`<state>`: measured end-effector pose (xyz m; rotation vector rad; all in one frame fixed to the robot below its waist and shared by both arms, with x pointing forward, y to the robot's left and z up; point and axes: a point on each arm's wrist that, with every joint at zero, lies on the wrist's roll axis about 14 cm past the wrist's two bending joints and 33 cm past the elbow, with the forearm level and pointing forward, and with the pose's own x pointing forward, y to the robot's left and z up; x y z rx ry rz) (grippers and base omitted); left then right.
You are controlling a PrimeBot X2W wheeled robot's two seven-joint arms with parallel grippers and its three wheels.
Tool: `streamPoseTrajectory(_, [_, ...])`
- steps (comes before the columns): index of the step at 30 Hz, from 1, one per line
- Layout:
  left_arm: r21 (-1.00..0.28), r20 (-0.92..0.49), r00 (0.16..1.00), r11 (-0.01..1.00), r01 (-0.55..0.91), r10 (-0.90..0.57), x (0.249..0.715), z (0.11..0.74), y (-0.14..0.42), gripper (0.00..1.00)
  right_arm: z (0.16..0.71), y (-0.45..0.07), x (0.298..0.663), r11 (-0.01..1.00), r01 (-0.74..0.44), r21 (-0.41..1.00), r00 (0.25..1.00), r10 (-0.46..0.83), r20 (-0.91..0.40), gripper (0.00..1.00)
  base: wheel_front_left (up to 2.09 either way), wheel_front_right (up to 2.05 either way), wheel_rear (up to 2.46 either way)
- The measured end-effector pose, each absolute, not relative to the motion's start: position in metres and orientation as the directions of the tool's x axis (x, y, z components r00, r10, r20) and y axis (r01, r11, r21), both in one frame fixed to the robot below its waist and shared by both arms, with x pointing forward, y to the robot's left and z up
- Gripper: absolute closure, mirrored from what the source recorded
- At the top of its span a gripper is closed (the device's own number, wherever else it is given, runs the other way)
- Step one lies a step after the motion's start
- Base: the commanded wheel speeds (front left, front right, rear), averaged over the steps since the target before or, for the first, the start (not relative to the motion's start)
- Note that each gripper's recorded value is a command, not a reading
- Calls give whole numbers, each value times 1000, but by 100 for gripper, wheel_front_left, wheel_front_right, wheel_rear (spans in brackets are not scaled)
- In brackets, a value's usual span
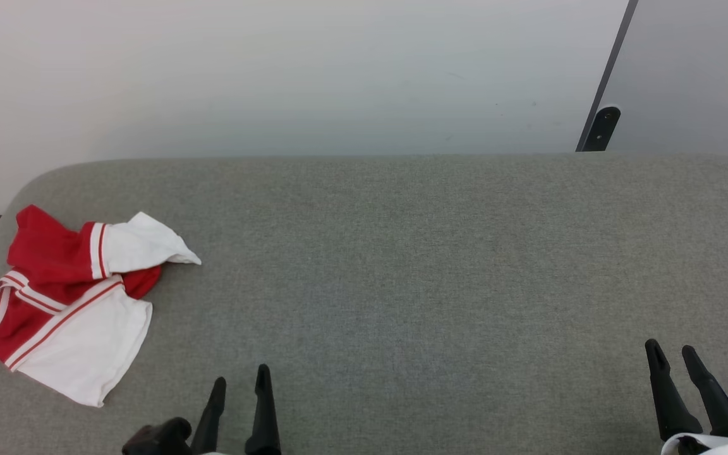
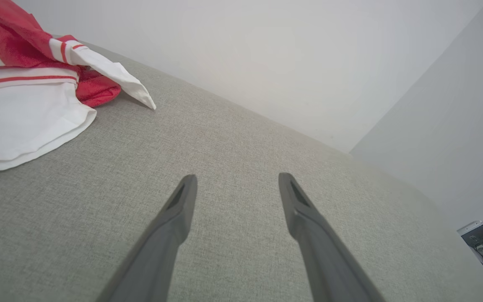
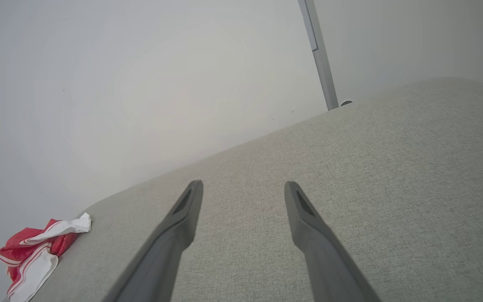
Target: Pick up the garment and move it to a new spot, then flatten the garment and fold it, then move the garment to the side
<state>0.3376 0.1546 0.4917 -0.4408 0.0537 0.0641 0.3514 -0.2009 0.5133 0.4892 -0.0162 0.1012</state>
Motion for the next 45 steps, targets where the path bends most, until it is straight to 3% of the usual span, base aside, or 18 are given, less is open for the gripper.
streamPoseTrajectory(45, [-79,80,996,996,-29,35,321,512,142,0,521,-210,334,967,-98,235,991,74,107,0,0,0,0])
